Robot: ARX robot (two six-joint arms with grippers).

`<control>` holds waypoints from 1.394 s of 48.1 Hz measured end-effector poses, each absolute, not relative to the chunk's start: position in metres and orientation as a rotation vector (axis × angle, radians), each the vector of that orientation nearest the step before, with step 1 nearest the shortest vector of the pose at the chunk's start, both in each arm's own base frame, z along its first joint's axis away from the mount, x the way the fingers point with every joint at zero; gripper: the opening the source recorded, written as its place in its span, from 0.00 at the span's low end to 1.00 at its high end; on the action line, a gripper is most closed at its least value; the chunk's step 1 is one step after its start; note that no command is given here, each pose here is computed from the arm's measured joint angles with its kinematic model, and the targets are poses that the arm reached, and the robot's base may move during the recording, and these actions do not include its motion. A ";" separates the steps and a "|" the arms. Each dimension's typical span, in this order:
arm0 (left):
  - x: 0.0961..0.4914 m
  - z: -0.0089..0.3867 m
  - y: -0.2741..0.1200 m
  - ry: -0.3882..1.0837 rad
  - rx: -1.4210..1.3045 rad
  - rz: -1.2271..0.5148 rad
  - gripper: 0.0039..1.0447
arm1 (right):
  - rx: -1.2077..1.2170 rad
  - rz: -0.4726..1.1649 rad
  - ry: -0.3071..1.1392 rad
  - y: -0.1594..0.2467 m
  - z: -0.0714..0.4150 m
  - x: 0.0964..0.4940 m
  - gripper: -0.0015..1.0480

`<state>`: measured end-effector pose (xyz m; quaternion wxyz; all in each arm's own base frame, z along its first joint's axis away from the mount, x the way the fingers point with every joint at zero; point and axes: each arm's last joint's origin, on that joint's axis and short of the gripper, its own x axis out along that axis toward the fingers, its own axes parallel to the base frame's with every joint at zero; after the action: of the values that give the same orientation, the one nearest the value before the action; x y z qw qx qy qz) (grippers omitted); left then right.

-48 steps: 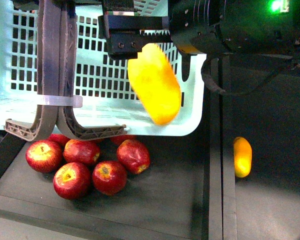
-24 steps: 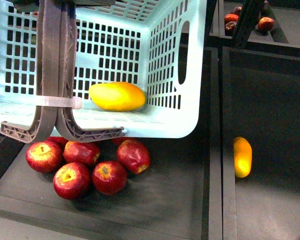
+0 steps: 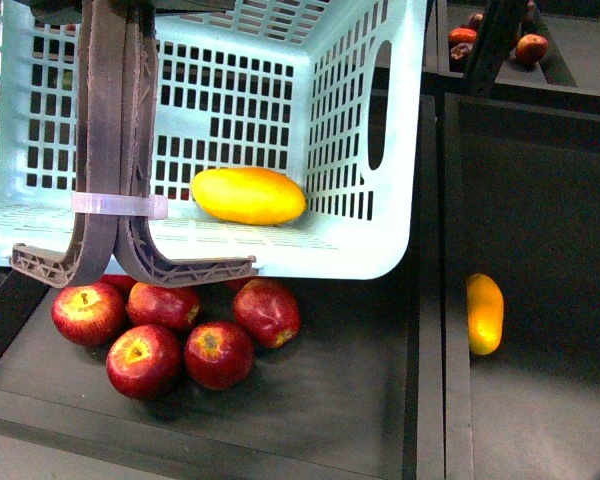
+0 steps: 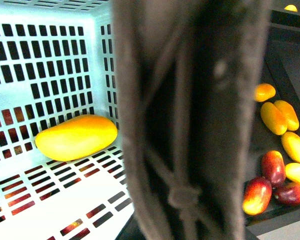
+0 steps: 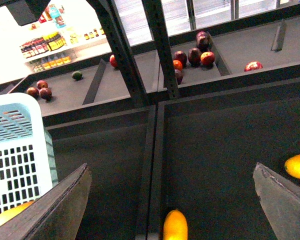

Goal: Pick mango and avocado into basket

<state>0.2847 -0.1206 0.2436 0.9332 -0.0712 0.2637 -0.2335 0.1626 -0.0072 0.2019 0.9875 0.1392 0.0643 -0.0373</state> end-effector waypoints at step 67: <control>0.285 0.244 -0.121 0.539 -0.146 -0.475 0.05 | 0.001 -0.001 -0.014 0.000 0.169 0.121 0.39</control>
<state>0.2848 -0.1206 0.2436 0.9335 -0.0712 0.2636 -0.2324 0.1210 -0.0002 0.1689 1.0000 0.0007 -0.0072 -0.0006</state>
